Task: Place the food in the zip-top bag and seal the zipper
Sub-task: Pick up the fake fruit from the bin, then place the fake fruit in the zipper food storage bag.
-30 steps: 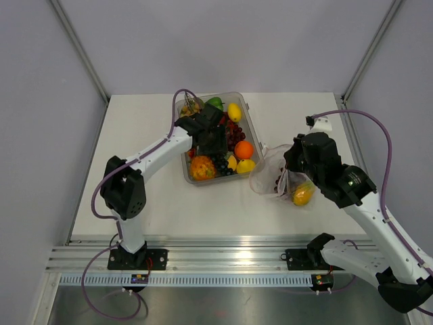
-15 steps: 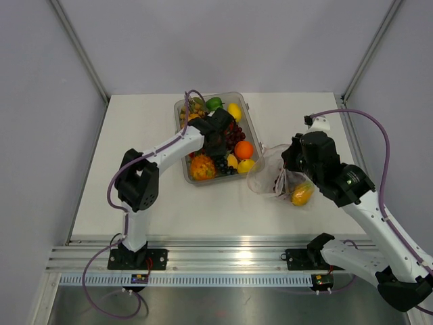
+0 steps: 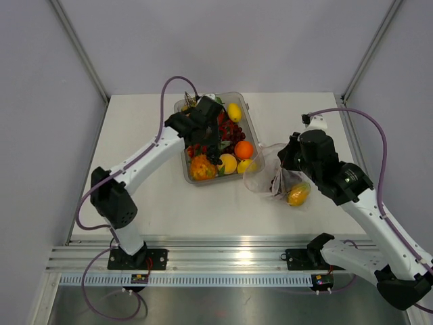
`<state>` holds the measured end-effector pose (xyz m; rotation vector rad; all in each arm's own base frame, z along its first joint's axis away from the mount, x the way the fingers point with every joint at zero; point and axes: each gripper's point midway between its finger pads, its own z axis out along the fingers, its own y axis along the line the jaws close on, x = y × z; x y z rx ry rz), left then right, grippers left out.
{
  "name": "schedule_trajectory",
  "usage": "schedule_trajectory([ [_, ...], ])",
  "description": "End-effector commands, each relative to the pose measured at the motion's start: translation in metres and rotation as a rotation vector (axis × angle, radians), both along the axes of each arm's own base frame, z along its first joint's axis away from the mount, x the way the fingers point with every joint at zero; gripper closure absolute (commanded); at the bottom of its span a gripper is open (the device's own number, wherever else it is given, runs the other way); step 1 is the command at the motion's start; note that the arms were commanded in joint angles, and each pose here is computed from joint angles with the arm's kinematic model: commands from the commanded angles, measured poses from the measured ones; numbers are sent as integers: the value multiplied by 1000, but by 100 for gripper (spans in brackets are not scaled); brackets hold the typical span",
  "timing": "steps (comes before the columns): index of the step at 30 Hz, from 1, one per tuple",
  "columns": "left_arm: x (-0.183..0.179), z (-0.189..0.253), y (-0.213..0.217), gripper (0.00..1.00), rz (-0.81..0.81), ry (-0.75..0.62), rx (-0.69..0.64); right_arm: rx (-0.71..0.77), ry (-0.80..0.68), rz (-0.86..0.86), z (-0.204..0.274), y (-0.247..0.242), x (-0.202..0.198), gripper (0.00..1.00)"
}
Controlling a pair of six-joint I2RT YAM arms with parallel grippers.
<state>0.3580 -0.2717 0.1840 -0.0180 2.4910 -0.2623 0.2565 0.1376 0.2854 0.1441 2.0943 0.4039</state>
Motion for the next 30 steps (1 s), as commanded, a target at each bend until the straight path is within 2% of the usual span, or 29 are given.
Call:
schedule_trajectory([
  [1,0,79,7,100,-19,-185,-89,85,-66,32,30,18,13,100],
  [9,-29,175,-9,100,-182,-349,-328,112,-22,74,20,40,26,100],
  [15,-66,207,-43,100,-346,-320,-548,149,-25,95,23,49,28,100],
  [21,-101,208,-75,100,-450,-275,-667,167,-26,102,26,52,27,100],
  [26,-108,173,-99,100,-475,-176,-676,192,-33,107,29,53,26,100],
  [30,-108,159,-112,100,-485,-154,-678,216,-36,114,32,54,22,100],
])
